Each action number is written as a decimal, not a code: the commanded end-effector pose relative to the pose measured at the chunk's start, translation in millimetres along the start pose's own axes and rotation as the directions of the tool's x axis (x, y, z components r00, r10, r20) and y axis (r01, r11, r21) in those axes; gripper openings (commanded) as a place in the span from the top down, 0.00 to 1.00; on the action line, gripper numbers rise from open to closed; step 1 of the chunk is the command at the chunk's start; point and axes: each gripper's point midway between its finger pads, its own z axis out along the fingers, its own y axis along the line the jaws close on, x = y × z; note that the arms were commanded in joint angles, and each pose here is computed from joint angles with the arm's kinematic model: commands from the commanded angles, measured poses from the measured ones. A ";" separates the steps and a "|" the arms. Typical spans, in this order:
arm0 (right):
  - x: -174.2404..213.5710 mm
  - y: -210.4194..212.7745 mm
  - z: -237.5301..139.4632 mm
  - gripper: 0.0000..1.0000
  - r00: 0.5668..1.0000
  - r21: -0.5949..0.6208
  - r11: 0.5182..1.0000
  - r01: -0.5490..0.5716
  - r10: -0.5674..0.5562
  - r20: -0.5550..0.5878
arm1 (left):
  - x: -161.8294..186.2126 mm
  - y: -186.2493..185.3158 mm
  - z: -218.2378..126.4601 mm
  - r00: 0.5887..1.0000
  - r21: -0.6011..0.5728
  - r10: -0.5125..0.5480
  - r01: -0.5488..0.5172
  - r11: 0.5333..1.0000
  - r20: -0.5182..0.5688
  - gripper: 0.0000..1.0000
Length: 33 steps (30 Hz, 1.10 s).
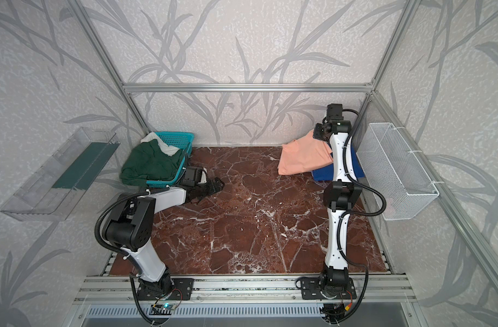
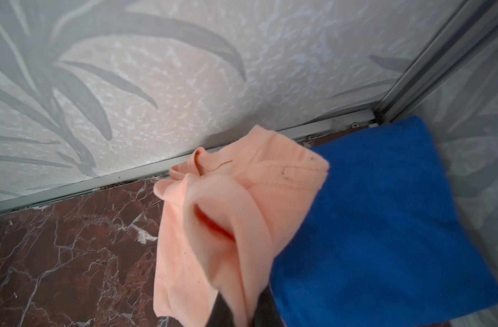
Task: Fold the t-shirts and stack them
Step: 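Carry the folded shirt with the right gripper onto the blue pile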
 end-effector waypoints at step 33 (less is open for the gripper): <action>-25.7 -117.7 -24.4 1.00 0.967 0.576 0.786 0.222 -0.251 -0.030 | 2.9 -7.9 4.6 0.999 0.024 0.015 -0.014 1.000 -0.036 0.01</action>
